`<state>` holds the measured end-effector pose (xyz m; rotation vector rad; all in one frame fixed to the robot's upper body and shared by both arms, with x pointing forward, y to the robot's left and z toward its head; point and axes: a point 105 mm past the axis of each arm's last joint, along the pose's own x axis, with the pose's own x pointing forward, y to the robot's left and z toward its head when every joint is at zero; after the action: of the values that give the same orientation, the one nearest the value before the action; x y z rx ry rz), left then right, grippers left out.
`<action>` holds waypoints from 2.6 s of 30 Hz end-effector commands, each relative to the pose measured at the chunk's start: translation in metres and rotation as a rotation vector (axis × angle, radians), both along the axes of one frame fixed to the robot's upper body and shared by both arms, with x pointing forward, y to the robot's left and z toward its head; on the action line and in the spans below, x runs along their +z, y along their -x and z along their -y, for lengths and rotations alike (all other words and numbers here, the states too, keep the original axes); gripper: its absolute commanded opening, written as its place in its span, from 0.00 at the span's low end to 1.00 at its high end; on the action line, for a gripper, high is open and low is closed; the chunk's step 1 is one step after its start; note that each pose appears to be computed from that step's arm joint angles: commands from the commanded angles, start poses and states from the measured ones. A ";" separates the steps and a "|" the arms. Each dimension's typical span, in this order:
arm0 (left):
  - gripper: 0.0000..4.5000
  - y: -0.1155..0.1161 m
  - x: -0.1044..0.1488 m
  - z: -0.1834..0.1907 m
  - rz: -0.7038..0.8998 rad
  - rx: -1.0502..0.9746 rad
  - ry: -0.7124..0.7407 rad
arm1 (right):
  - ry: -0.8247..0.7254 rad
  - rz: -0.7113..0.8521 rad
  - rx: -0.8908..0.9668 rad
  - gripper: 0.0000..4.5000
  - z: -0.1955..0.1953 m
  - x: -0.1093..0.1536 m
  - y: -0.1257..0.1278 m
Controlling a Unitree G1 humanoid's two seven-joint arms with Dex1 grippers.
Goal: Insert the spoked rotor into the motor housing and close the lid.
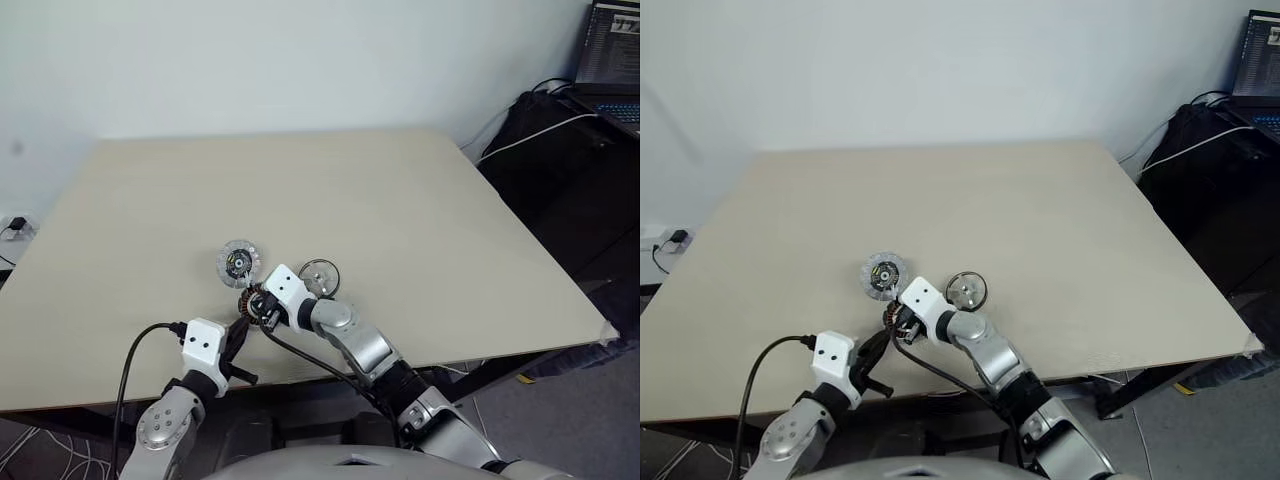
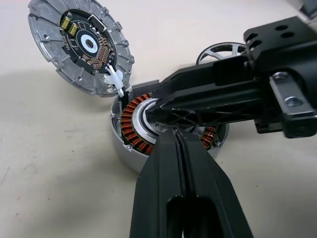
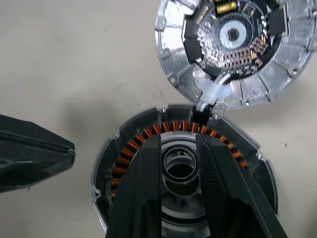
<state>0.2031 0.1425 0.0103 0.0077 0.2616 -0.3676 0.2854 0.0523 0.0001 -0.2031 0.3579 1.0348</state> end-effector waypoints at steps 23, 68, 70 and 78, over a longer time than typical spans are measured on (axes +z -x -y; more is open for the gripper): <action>0.00 -0.010 0.022 0.015 0.066 -0.031 0.027 | -0.029 0.133 -0.063 0.00 0.006 0.037 -0.013; 0.00 -0.012 0.019 0.009 0.075 0.012 0.017 | 0.108 0.049 0.123 0.00 0.005 0.001 0.015; 0.00 -0.012 0.018 0.009 0.074 0.011 0.018 | 0.108 0.049 0.123 0.00 0.005 0.001 0.015; 0.00 -0.012 0.018 0.010 0.073 0.010 0.022 | -0.003 0.101 0.116 0.00 -0.001 0.022 0.012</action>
<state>0.2115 0.1343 0.0178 -0.0044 0.2367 -0.3524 0.2685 0.0461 -0.0007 -0.3114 0.3518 1.1299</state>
